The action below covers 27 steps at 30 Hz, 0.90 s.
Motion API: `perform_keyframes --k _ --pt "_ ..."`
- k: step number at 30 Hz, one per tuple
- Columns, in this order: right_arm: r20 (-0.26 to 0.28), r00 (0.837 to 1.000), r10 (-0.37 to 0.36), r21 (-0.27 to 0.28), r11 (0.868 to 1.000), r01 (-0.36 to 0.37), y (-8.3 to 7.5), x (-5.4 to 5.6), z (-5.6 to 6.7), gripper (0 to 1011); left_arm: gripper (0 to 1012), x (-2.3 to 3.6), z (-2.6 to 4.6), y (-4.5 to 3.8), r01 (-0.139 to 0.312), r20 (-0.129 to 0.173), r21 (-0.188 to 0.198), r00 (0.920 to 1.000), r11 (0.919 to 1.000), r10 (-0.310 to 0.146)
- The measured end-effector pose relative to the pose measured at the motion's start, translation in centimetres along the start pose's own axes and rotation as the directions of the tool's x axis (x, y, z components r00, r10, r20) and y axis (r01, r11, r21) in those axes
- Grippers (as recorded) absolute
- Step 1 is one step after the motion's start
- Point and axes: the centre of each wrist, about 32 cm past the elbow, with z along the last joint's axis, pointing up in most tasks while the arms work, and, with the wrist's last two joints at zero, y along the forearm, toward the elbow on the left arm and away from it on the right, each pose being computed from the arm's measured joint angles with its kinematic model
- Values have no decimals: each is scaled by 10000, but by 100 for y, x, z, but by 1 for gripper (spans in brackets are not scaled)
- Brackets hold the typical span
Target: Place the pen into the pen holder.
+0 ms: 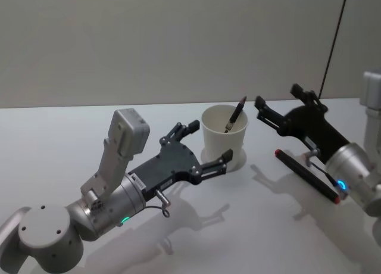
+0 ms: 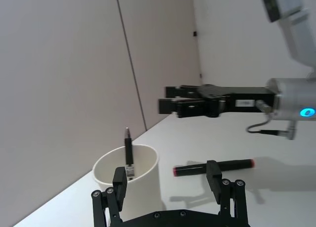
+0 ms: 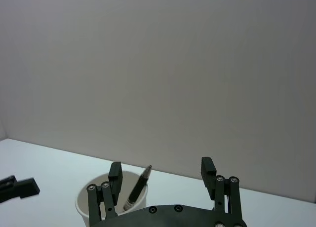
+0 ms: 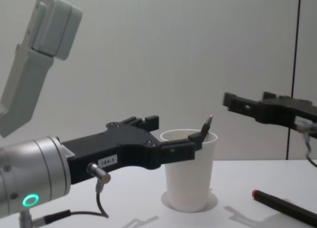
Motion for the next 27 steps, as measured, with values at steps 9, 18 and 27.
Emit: perform_keyframes --k 9,18,27 --pt "488 9963 -704 -289 9970 719 -236 -32 0 1002 1001 -22 42 -67 -992 331 143 9946 9950 987" --pt "1042 9849 -1384 -514 9882 1443 -470 -72 23 1001 1001 -49 79 -132 -1964 682 228 9785 9803 1944" --pt "1252 9788 -1623 -584 9836 1705 -552 -86 34 1002 1001 -74 121 -198 -2954 1068 219 9506 9551 2916"
